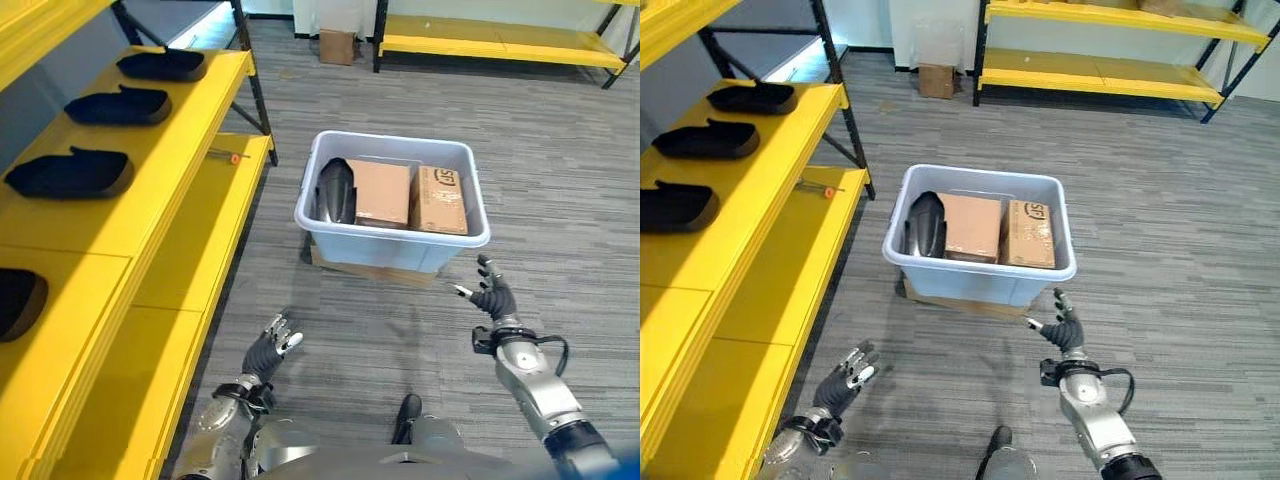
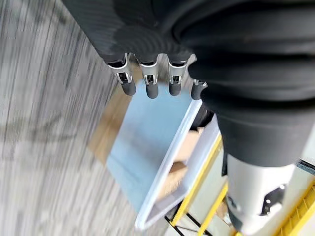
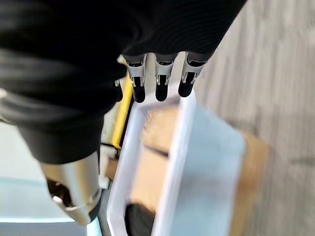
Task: Move parts from the plastic box to the shelf.
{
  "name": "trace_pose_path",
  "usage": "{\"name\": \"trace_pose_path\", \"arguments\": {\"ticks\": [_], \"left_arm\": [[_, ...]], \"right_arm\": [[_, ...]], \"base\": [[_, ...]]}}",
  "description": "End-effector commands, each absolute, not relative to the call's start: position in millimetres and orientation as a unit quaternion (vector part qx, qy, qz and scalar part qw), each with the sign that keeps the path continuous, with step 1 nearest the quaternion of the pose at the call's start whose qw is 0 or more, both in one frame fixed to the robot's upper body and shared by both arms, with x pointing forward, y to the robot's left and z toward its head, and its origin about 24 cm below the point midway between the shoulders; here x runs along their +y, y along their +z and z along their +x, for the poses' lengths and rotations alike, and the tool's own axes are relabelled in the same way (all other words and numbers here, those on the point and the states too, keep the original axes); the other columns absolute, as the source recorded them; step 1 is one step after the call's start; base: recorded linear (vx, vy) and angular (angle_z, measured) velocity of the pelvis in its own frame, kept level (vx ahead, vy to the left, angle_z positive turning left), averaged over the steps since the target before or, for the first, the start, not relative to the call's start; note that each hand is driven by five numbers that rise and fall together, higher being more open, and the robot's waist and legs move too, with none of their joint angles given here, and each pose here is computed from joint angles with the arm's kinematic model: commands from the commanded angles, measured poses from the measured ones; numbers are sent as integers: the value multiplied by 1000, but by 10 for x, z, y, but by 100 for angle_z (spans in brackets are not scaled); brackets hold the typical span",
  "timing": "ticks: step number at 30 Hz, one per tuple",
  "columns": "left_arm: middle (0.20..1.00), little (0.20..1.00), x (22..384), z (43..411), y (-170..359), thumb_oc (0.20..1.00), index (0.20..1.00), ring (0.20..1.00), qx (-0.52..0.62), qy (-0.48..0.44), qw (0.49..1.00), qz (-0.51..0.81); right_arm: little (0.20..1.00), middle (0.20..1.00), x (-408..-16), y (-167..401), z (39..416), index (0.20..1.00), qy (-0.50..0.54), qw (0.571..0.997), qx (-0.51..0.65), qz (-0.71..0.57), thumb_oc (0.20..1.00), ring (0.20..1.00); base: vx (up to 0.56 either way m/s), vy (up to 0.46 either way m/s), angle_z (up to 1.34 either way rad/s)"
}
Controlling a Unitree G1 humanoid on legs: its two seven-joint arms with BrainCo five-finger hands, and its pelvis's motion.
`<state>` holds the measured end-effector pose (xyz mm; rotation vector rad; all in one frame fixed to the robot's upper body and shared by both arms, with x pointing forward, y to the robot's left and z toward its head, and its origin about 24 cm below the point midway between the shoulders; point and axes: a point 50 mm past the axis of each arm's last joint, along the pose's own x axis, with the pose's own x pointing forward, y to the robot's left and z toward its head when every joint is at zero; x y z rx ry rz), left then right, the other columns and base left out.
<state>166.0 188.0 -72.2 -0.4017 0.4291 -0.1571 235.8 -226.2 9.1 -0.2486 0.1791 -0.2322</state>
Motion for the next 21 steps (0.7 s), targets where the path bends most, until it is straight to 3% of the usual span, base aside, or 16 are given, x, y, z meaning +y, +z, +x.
{"name": "trace_pose_path", "arguments": {"ticks": [1, 4, 9, 16, 21], "left_arm": [[1000, 1000, 1937, 1895, -378, 1000, 1000, 1000, 134, -165, 969, -127], [1000, 1000, 1915, 1958, -349, 1000, 1000, 1000, 129, -168, 969, -125], [1000, 1000, 1952, 2035, -321, 1000, 1000, 1000, 111, -125, 978, -124], [1000, 1000, 1954, 2026, -342, 1000, 1000, 1000, 109, -105, 980, -128], [1000, 1000, 1978, 1974, -425, 1000, 1000, 1000, 119, -67, 982, -134]], "right_arm": [[1000, 1000, -2358, 237, 2469, 1000, -146, 986, 33, -70, 1000, 1000], [1000, 1000, -2538, 36, 2372, 1000, -187, 977, 79, -68, 1000, 1000], [1000, 1000, -2368, -75, 2386, 1000, -150, 982, 99, -55, 1000, 1000], [1000, 1000, -2284, -191, 2224, 1000, -152, 980, 113, -54, 1000, 1000], [1000, 1000, -2083, -179, 2284, 1000, -93, 989, 106, -52, 1000, 1000]], "base": [[272, -546, -23], [200, -375, 7], [114, -65, -12], [167, 120, -15], [237, 270, -62]]}}
